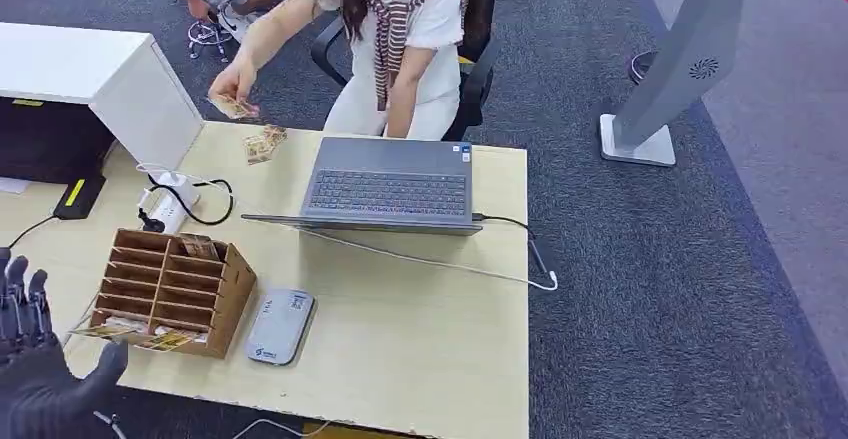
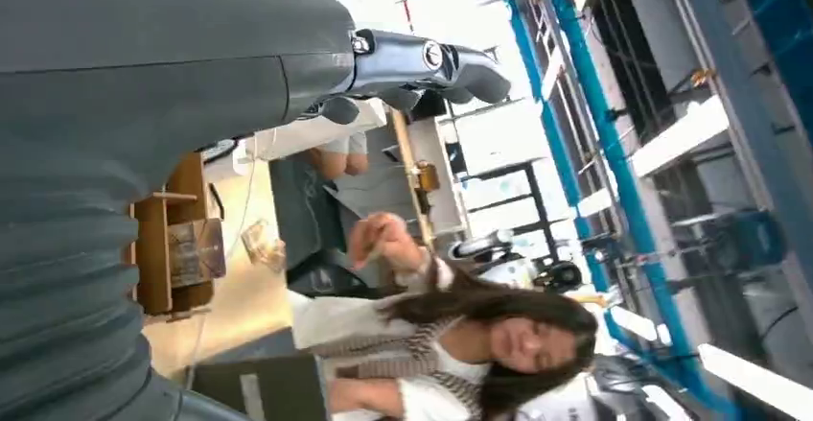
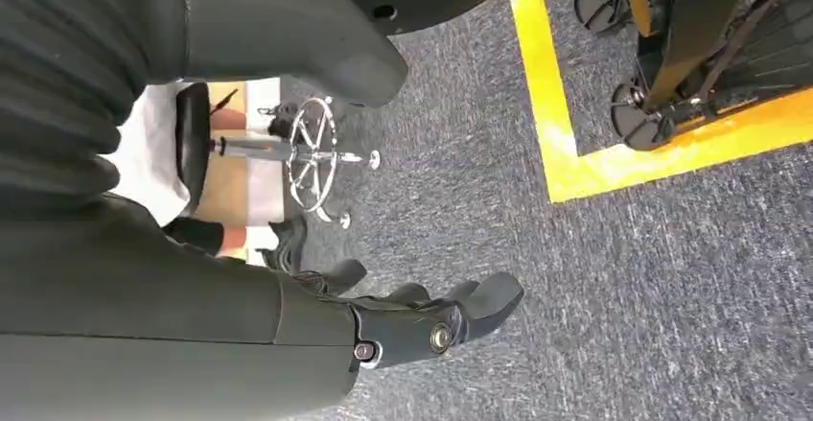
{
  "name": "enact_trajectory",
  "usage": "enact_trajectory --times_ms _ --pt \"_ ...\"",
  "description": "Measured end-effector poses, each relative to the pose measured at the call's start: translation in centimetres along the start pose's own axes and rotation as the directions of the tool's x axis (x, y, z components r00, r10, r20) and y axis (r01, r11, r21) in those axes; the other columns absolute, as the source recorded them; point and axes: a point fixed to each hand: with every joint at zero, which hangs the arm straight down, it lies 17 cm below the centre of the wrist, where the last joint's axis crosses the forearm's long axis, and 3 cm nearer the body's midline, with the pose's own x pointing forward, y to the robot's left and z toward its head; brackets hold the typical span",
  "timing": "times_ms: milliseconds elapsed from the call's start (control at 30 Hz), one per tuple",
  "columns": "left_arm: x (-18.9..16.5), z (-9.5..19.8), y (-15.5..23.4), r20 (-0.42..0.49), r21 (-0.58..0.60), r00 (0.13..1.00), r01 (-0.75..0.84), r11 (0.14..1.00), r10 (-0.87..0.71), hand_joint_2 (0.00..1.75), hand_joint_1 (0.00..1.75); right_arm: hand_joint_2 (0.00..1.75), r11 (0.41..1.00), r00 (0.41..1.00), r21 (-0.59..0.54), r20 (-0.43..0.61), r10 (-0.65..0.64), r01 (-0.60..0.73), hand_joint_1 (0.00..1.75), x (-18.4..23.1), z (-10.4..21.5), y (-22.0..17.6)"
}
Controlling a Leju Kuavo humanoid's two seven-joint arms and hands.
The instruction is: Pass the card to the sensor for recognition and then transmit it.
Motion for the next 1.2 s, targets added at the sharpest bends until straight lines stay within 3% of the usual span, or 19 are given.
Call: enact_trajectory --times_ms 267,567,1033,1200 --pt "-2.9 -2.9 -2.9 -0.050 -0.133 0.981 0.178 0.975 -0.186 1.75 0.00 1.75 0.999 0.999 0.006 0.012 0.039 -0.039 0.00 0.3 0.0 0.0" --pt "-7.2 -5.8 -5.3 -0.087 -0.258 0.909 0.375 0.890 -0.408 1.75 0.00 1.75 0.996 0.996 0.015 0.025 0.085 -0.085 0.00 0.6 0.1 0.1" --pt "-11.5 -10.1 -6.2 -0.061 -0.350 0.700 0.653 0.672 -0.712 1.75 0.00 1.75 0.989 0.989 0.025 0.037 0.146 -0.147 0.00 0.9 0.1 0.2" --pt "-12.6 -12.2 -5.5 -0.041 -0.352 0.584 0.751 0.558 -0.811 1.75 0.00 1.75 0.985 0.984 0.022 0.041 0.173 -0.174 0.00 1.1 0.1 0.1"
